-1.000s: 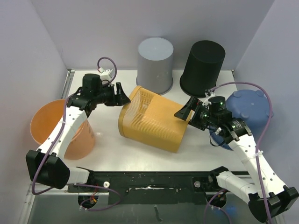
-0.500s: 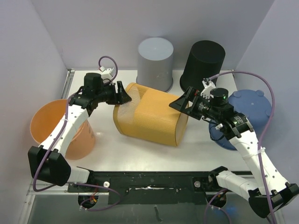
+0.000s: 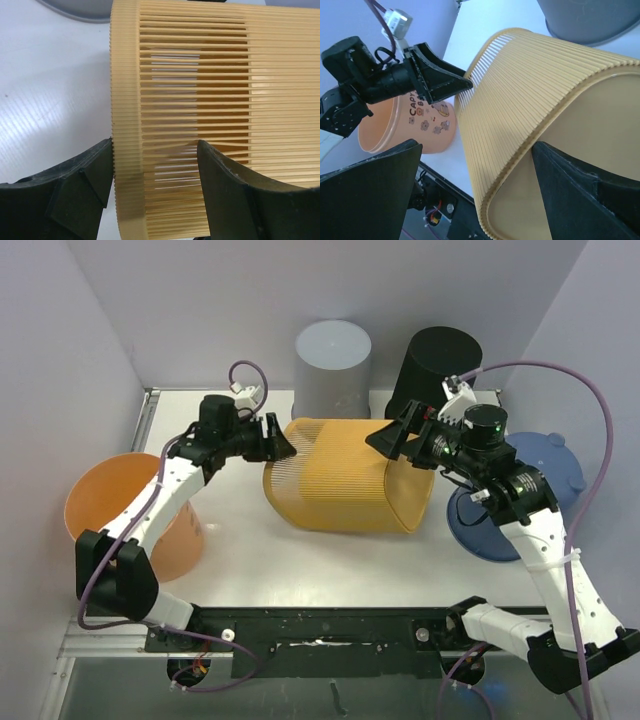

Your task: Turn the large container upside down

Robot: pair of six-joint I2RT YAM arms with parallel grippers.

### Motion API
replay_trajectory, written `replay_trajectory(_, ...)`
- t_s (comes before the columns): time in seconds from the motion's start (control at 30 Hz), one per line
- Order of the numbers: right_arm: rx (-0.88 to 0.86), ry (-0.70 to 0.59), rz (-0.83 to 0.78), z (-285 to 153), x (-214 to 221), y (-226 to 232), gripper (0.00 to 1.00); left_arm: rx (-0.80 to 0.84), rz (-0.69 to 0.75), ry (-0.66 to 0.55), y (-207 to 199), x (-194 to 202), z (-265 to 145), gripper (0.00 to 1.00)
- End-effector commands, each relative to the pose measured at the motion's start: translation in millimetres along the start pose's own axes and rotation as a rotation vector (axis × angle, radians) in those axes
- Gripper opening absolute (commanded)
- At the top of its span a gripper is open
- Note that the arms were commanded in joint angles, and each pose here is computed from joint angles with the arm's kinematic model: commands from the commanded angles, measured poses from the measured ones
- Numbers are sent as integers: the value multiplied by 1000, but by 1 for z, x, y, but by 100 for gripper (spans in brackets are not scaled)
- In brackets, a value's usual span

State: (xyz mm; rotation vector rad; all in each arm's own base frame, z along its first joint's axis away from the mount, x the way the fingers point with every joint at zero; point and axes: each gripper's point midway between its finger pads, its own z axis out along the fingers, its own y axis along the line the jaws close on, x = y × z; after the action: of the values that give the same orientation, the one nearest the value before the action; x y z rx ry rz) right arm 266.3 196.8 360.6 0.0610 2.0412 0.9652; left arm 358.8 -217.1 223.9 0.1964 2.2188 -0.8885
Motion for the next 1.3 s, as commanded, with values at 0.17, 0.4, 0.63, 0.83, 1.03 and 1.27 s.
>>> replay_trajectory(0.17, -173, -126, -135, -1, -46, 51, 98, 195, 37, 77, -60, 24, 46, 61)
replay_trajectory(0.4, -154, -127, -149, 13, -50, 45, 98, 239, 24, 103, -71, 33, 69, 61)
replay_trajectory(0.63, -192, -132, -147, 25, -54, 51, 98, 250, 14, 122, -73, 41, 80, 61)
replay_trajectory(0.83, -127, -110, -161, 27, -52, 40, 98, 215, 56, 89, -76, 20, 68, 61)
replay_trajectory(1.03, 44, -177, -243, 8, -69, 16, 98, 57, 151, -17, -70, -33, 23, 61)
replay_trajectory(1.27, 239, -201, -298, 12, -81, -20, 98, -139, 217, -180, -70, -81, -64, 62)
